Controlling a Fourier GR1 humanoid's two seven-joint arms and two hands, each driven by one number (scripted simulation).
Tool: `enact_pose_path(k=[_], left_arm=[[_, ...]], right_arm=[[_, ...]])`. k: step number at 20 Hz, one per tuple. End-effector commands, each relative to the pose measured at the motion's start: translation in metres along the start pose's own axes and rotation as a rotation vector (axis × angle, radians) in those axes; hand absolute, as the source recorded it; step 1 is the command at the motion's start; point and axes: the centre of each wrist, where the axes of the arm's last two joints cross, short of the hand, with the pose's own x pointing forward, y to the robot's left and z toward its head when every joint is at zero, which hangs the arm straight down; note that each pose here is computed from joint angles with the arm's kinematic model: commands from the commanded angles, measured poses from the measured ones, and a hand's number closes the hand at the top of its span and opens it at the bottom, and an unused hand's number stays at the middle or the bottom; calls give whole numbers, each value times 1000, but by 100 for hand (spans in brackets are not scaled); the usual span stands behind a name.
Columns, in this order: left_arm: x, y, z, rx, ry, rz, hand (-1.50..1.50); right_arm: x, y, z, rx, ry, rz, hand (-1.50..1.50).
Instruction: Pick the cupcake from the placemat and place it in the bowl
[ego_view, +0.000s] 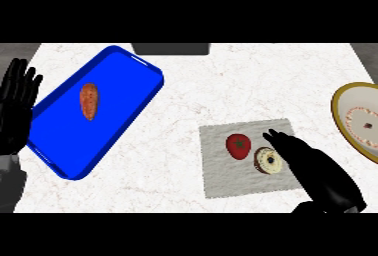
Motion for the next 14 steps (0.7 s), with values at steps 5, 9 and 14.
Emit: enact_pose_path(k=[5,9,14], left_arm=[[-7,-23,1,2,-17,-17,0],[-14,0,-1,1,5,15,0],[-2,1,-10,-3,3,-17,0]], right_arm=[[0,-2,-12,-22,-67,-21,-150],[-1,12,-23,27,-42,24,-150],[5,22,-57,49,-31,38,-150]])
